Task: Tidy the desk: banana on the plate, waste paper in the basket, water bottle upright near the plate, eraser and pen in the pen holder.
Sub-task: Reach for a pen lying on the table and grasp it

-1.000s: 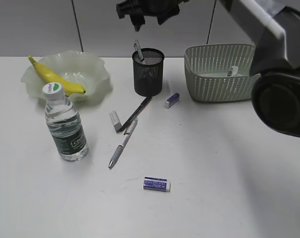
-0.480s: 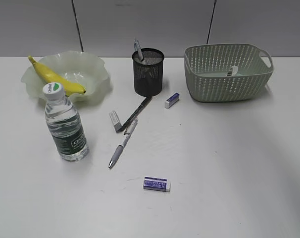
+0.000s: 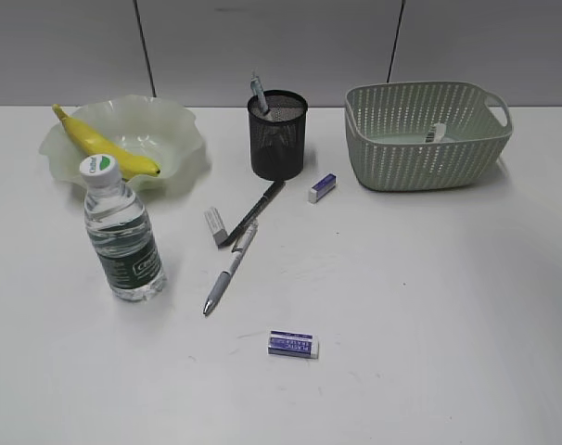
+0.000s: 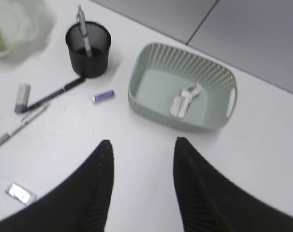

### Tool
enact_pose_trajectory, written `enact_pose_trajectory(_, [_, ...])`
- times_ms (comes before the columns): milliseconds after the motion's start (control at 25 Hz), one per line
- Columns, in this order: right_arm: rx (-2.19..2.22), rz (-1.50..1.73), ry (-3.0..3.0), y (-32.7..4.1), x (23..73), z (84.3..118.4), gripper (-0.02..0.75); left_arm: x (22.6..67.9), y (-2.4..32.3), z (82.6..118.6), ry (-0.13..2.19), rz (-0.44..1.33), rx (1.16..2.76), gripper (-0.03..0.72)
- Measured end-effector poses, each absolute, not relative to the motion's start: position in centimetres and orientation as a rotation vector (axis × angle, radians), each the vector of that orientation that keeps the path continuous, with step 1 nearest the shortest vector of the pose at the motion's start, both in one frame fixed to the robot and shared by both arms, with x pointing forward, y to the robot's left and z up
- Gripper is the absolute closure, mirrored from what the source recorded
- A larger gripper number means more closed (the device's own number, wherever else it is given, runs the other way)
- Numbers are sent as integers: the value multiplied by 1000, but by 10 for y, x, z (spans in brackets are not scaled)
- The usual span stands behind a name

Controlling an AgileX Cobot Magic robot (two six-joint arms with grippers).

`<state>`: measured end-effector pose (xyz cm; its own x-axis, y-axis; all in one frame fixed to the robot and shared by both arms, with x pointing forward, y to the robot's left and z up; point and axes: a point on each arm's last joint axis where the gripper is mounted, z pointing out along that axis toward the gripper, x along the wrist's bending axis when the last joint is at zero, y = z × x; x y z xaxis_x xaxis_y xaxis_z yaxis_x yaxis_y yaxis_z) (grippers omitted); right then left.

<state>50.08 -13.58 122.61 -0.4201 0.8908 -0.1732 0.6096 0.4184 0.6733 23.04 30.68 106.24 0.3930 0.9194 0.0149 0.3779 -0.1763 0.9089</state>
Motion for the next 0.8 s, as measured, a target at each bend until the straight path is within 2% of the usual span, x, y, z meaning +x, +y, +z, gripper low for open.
enact_pose_trajectory(440, [1338,590,2236,-237,362,1145,402,230,307,1062,1140,749,1744,206])
enact_pose_trajectory(800, [1337,832,2191,-291,274,1074,403,230,307,1062,1139,750,1744,207])
